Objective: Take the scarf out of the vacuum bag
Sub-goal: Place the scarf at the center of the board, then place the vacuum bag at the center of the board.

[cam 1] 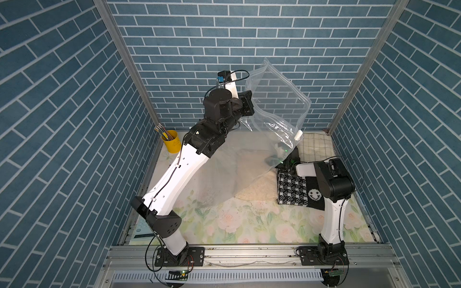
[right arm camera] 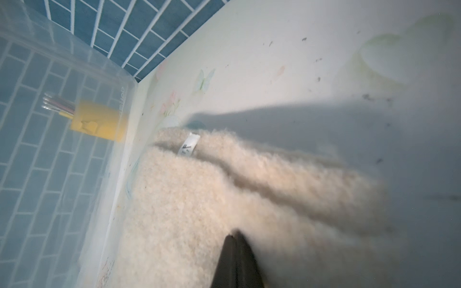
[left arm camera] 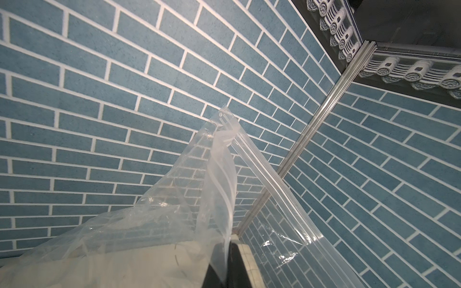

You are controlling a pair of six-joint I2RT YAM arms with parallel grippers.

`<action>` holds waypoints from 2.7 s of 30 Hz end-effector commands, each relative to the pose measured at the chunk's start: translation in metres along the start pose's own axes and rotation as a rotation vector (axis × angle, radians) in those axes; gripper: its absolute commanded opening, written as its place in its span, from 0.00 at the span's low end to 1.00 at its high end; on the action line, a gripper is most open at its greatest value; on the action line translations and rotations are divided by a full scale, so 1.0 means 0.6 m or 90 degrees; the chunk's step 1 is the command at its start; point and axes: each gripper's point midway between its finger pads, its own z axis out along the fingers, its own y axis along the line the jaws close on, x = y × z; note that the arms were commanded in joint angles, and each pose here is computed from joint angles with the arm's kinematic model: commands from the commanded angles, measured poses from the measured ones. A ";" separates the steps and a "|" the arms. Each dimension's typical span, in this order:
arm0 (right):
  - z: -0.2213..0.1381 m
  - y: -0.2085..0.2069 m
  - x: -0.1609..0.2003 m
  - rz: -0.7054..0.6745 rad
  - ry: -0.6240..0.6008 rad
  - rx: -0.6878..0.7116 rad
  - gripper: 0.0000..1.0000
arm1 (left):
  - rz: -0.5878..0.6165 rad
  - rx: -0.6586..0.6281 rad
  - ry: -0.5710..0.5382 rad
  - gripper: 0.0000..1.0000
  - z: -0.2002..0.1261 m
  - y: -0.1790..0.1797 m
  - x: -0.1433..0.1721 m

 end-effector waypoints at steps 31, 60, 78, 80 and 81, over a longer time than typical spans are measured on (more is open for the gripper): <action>-0.182 0.168 0.015 -0.094 -0.074 -0.018 0.00 | -0.004 0.014 -0.029 0.00 -0.021 -0.010 -0.034; -0.463 0.068 -0.058 -0.121 -0.345 0.431 0.00 | -0.009 0.110 0.073 0.00 0.064 -0.010 0.125; -0.569 0.111 -0.075 -0.148 -0.403 0.485 0.26 | -0.026 0.283 0.185 0.00 0.170 -0.089 0.326; -0.583 0.109 -0.074 -0.142 -0.414 0.503 0.27 | -0.030 0.297 0.189 0.00 0.177 -0.098 0.339; -0.589 0.107 -0.074 -0.137 -0.417 0.512 0.28 | -0.032 0.305 0.191 0.00 0.180 -0.104 0.345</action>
